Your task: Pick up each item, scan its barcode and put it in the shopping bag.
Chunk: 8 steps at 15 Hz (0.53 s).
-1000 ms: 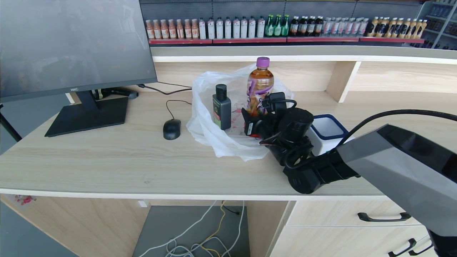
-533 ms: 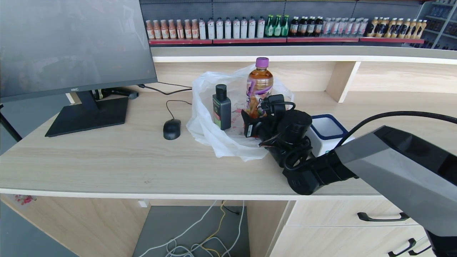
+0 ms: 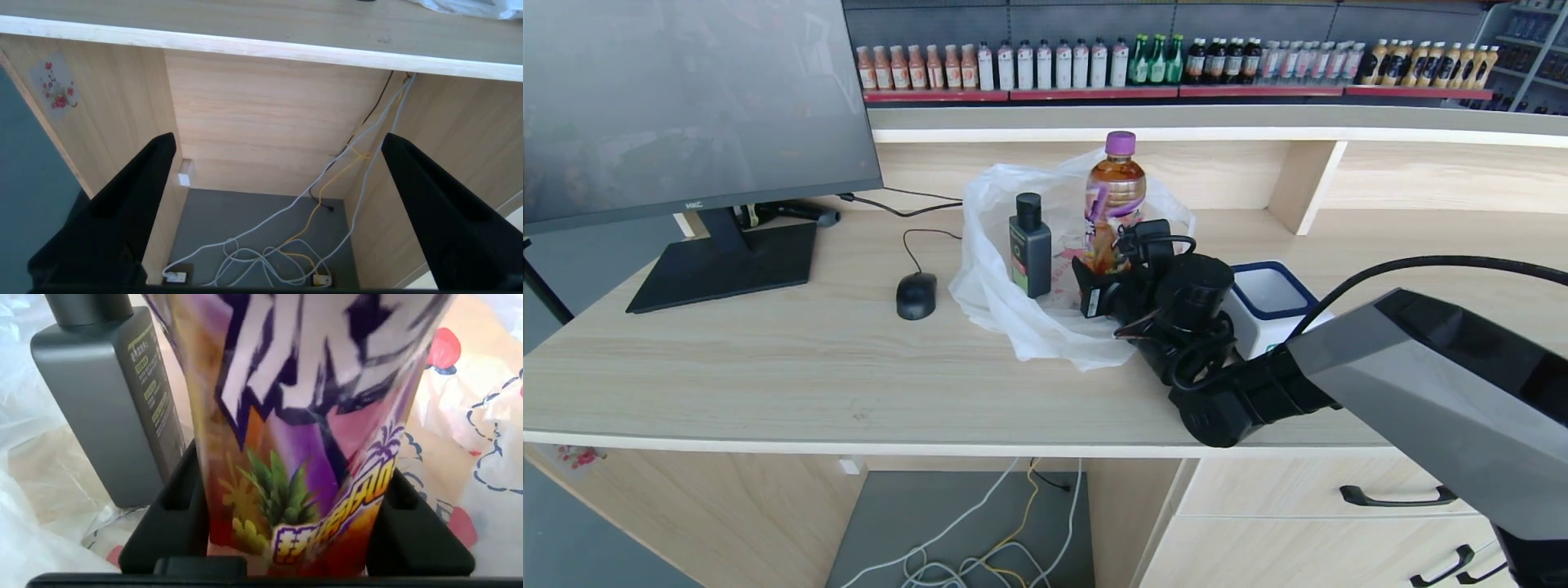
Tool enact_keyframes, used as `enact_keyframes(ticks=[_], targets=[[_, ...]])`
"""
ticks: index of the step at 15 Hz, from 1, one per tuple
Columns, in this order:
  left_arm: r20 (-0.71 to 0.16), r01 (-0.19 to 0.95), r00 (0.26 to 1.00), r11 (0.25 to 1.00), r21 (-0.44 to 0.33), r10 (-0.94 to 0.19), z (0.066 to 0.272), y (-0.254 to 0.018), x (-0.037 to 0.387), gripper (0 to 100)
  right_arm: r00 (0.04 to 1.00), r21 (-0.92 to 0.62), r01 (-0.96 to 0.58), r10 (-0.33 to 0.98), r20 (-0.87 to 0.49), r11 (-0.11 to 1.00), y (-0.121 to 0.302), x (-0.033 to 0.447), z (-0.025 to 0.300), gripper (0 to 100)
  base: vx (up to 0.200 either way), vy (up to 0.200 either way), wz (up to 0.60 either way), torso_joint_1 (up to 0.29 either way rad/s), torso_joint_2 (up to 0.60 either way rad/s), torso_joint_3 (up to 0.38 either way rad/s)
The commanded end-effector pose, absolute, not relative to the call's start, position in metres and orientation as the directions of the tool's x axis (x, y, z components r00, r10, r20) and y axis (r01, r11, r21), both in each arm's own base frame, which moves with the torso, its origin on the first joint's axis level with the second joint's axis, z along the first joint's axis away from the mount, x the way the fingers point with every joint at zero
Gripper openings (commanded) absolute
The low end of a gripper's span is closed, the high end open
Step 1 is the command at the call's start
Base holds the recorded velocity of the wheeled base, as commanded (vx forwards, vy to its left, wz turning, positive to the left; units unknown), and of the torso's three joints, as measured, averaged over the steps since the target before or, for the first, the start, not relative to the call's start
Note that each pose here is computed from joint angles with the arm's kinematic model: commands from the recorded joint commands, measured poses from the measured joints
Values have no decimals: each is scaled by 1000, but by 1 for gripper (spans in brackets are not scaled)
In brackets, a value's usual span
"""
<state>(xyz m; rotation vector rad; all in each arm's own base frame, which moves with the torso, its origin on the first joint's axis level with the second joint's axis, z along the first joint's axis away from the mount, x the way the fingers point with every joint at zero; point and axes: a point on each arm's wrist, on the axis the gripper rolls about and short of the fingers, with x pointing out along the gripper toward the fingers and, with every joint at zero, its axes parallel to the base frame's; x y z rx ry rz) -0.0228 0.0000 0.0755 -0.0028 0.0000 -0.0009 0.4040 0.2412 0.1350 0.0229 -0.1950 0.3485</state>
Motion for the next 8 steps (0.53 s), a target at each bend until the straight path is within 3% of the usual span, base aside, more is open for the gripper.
enact_keyframes(ticks=[1, 8], targets=[[0, 0, 1000, 1000, -3, 0, 75, 0, -23, 100, 920, -10, -341, 336, 200, 940, 242, 404, 134, 100, 0, 0, 0, 0, 0, 0], [0, 0, 1000, 1000, -3, 0, 75, 0, -23, 100, 915, -7, -339, 331, 230, 941, 241, 403, 141, 100, 0, 0, 0, 0, 0, 0]])
